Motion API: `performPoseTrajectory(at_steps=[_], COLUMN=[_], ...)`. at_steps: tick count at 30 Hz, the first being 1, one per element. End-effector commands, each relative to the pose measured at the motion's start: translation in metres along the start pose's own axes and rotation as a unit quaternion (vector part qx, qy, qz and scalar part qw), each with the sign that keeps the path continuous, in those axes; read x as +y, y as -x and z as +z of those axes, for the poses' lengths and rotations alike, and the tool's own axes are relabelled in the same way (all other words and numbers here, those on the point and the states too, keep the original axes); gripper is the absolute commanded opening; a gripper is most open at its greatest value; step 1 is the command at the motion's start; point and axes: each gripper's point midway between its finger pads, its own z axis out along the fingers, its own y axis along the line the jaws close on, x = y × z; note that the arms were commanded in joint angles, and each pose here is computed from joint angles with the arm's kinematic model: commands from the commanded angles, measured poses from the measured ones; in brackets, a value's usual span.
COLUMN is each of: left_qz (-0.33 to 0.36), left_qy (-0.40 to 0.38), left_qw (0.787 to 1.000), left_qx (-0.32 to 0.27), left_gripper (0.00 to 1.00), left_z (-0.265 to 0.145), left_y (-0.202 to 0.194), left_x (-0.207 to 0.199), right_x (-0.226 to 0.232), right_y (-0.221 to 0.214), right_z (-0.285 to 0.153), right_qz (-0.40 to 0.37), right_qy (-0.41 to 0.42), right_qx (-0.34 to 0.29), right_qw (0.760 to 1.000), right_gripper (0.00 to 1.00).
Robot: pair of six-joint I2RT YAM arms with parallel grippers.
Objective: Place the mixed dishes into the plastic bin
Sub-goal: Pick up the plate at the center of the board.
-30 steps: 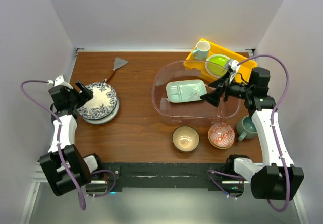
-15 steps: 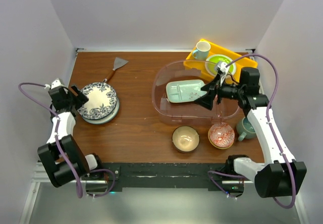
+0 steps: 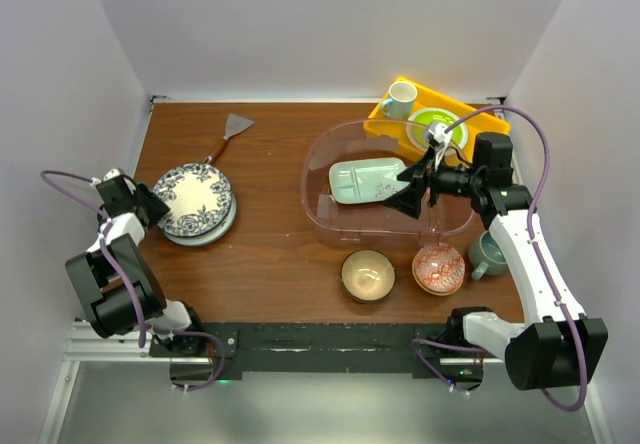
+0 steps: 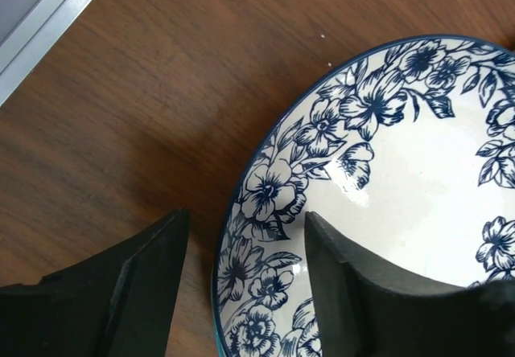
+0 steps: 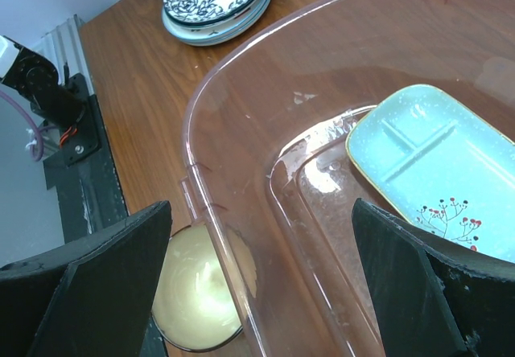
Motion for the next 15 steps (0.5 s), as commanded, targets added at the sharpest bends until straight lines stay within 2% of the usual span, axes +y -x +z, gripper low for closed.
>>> performPoseTrajectory(at_steps=[1,2,6,9,15], left_qz=[0.0,0.0,-0.001,0.0,-0.001], left_qy=[-0.027,-0.028,-0.035,-0.039,-0.048], left_qw=[0.999,0.999,0.999,0.999,0.998], left_qx=[-0.03,-0.031,-0.034,-0.038,-0.049], left_gripper=[0.55,0.52,0.29,0.19,0.07], left_z=[-0.001,-0.001,-0.003,-0.006,-0.013], left_y=[0.026,0.026,0.028,0.03,0.034], left_x=[-0.01,-0.01,-0.013,-0.014,-0.019], right_x=[0.001,0.001,0.001,0.0,0.0], right_y=[0.016,0.016,0.016,0.015,0.015], right_z=[-0.002,-0.002,-0.001,-0.002,-0.002], right_qz=[-0.027,-0.026,-0.027,-0.027,-0.027], right_qy=[-0.003,-0.003,-0.003,-0.004,-0.006], right_qx=[-0.009,-0.009,-0.009,-0.009,-0.008], right_qw=[1.0,1.0,1.0,1.0,1.0], right_gripper=[0.98,0.98,0.98,0.98,0.98])
